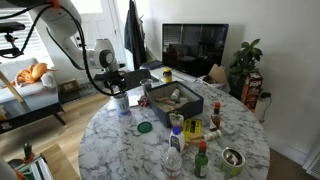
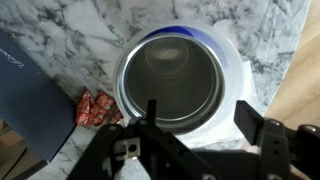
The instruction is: Remove the silver cup from the plastic cup, pick up both the plastic cup and silver cup and put the in the box
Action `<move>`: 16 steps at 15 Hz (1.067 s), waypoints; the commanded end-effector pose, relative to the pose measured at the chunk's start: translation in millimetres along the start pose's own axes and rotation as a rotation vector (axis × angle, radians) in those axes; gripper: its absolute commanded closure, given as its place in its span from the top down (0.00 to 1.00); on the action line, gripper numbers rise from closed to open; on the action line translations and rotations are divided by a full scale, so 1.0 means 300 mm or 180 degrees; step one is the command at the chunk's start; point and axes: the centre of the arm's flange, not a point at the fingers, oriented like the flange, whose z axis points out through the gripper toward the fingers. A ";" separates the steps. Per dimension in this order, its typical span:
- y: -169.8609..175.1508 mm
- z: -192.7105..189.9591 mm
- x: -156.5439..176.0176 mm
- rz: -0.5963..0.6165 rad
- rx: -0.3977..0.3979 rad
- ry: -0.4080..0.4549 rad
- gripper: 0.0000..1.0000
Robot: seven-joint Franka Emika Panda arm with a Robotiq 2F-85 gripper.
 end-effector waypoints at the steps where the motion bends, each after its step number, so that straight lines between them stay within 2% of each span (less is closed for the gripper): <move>1: -0.006 0.043 0.017 0.0062 -0.0025 -0.0030 0.77; 7: -0.005 0.045 0.018 0.0099 -0.0012 -0.0033 0.69; 9: -0.005 0.041 0.021 0.0102 -0.0008 -0.0027 0.60; 11: -0.006 0.038 0.025 0.0102 -0.0004 -0.0020 0.45; 14: -0.007 0.038 0.027 0.0109 -0.0002 -0.0028 0.50; 15: -0.007 0.041 0.026 0.0119 -0.0005 -0.0047 0.60; 16: -0.007 0.042 0.025 0.0127 -0.0002 -0.0062 0.65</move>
